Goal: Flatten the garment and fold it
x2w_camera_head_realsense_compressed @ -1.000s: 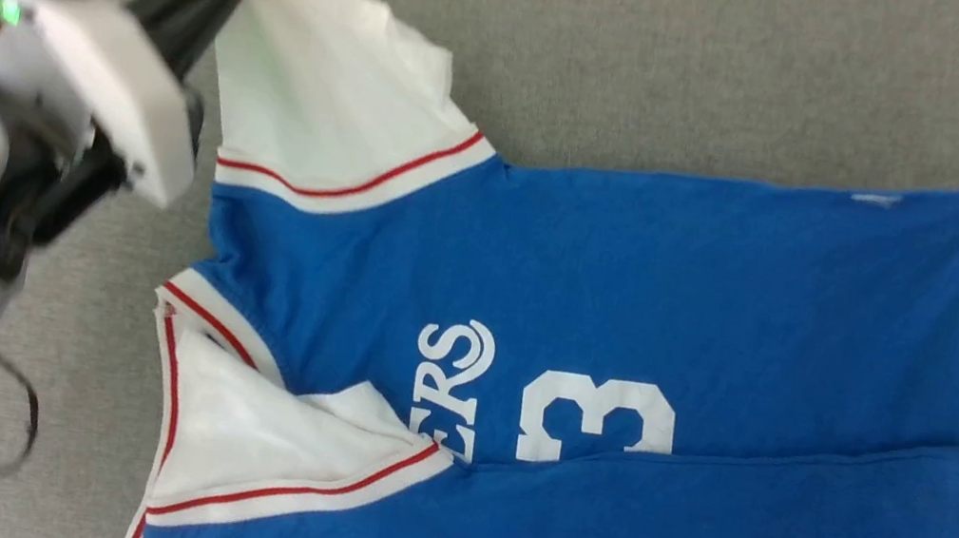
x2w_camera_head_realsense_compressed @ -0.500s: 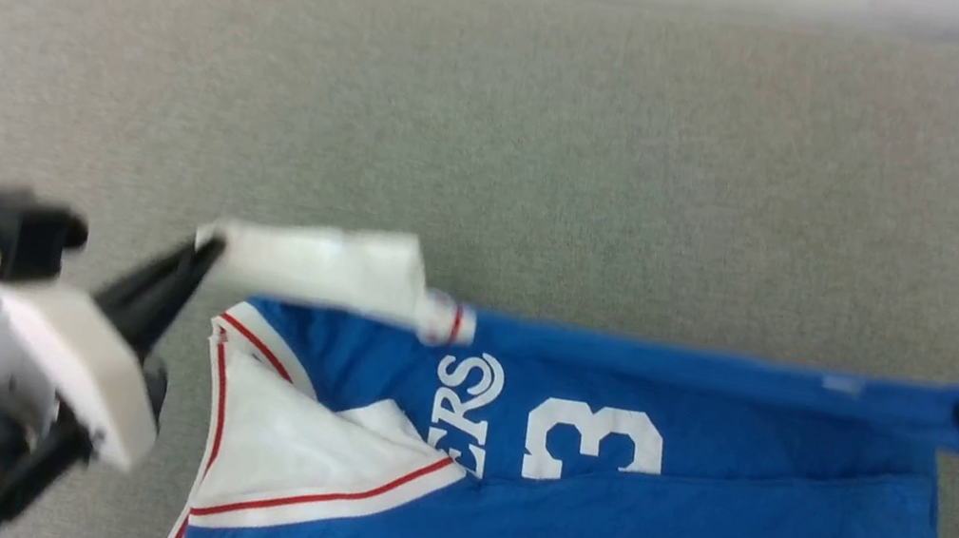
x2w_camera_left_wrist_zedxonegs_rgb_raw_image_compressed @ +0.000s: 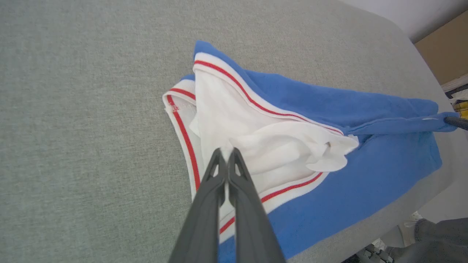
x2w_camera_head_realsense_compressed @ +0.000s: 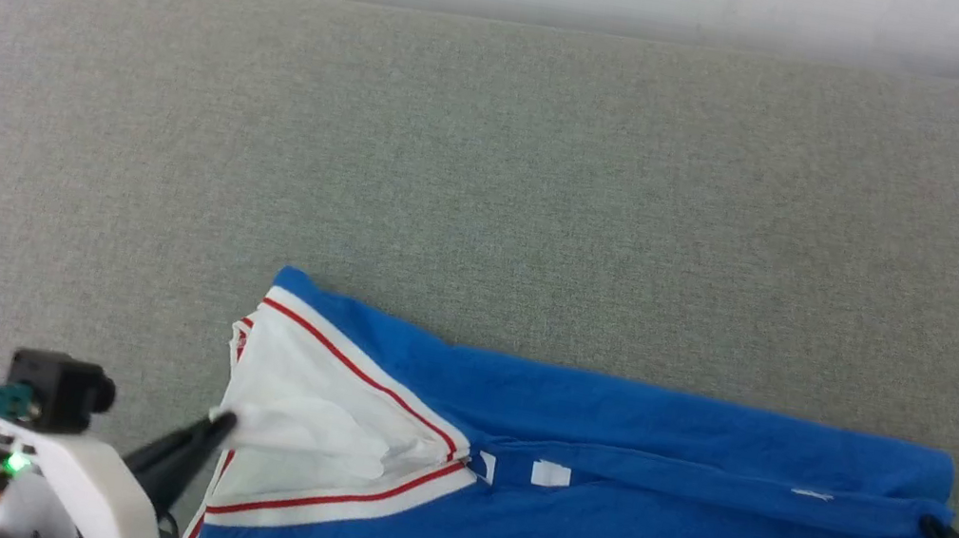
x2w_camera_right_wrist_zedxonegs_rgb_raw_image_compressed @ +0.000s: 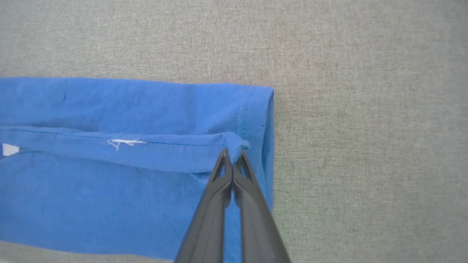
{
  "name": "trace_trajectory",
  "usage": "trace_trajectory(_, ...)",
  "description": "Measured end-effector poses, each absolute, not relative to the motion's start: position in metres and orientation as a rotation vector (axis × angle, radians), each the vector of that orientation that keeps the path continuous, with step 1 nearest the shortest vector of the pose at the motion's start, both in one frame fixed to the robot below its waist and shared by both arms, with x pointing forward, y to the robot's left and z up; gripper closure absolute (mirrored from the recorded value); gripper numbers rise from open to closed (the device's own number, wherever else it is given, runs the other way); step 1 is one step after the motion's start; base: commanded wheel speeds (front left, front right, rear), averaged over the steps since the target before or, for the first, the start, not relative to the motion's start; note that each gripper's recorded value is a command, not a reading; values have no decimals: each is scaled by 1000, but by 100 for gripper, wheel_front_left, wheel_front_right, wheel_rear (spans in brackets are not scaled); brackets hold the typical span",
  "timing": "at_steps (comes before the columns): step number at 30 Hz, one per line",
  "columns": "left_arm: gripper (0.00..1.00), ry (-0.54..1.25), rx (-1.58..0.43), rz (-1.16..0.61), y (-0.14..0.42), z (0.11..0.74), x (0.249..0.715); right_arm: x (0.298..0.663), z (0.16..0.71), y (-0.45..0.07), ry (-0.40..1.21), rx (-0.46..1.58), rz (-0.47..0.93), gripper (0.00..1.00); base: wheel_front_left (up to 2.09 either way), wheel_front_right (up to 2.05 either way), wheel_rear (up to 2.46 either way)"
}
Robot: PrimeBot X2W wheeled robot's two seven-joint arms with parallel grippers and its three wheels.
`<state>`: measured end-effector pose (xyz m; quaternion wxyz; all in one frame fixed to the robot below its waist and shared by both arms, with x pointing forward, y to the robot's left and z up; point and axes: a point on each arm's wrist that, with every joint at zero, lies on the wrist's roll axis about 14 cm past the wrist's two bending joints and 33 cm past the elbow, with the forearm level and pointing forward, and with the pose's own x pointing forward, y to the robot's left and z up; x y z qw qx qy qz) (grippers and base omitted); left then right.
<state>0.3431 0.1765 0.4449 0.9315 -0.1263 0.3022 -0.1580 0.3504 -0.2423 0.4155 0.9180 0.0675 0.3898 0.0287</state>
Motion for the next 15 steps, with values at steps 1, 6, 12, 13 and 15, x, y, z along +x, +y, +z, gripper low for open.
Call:
trace_trajectory(1,100,640,-261,-328,173,439,340,349,412,-242,813,137,59,100,0,0,0)
trace_trajectory(6,100,730,-298,-314,162,409,334,346,394,-233,859,142,73,100,0,0,0)
trace_trajectory(12,98,789,-335,-280,161,382,338,349,384,-228,867,150,77,76,0,0,0)
trace_trajectory(13,84,785,-342,-276,160,382,340,350,384,-229,863,150,75,57,0,0,0)
trace_trajectory(15,63,773,-365,-278,157,383,342,351,385,-228,850,158,75,0,0,0,0)
